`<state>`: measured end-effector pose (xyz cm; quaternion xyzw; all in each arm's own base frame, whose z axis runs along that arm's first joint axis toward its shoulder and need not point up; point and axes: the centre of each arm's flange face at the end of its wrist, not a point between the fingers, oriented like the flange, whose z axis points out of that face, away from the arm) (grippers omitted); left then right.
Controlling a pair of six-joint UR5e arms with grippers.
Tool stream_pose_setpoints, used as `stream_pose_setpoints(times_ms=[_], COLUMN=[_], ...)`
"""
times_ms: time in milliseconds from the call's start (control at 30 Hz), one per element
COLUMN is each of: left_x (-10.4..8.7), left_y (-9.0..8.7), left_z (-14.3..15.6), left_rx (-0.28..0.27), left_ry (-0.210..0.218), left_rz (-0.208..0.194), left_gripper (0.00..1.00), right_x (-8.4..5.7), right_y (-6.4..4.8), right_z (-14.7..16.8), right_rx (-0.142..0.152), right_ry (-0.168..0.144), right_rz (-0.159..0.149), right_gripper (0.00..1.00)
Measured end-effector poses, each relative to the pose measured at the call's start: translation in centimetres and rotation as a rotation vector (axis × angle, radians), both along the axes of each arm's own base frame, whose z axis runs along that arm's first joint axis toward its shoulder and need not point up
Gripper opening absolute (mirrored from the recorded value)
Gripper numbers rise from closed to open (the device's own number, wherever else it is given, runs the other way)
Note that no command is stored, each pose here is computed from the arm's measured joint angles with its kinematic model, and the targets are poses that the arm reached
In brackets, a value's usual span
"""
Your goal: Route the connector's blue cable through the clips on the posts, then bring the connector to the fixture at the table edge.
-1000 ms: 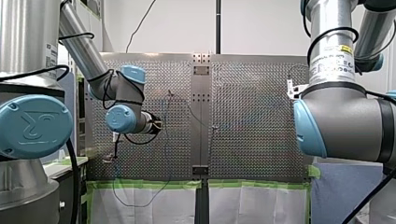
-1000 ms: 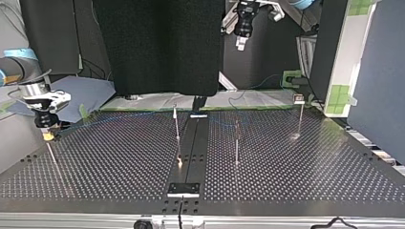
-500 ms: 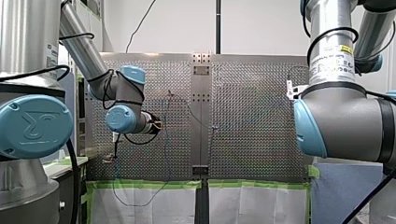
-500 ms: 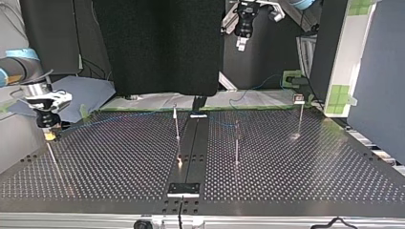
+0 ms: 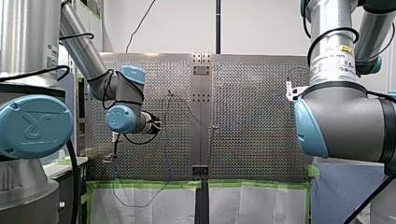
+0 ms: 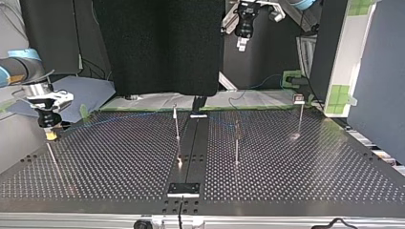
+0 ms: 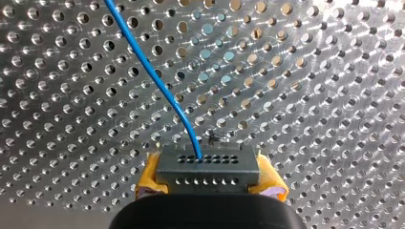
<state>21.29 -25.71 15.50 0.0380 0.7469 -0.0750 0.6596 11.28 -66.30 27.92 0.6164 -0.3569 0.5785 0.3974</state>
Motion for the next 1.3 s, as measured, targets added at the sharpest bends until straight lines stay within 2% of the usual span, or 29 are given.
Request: stream_pose_setpoints(times_ms=[1200, 1267, 1300], left_x=[0.24, 0.25, 0.25], left_y=[0.16, 0.16, 0.16], left_z=[-0.03, -0.03, -0.03], left_rx=[-0.001, -0.001, -0.001], left_ry=[0.0, 0.0, 0.0], left_rz=[0.007, 0.007, 0.007], left_gripper=[1.0, 1.0, 1.0], right_x=[0.17, 0.03, -0.1], right_y=[-0.52, -0.46, -0.37], right_z=[0.93, 0.9, 0.89], right_rx=[-0.012, -0.01, -0.009], right_ry=[-0.002, 0.009, 0.026], right_rz=[0.001, 0.003, 0.006], right_gripper=[0.0, 0.0, 0.0])
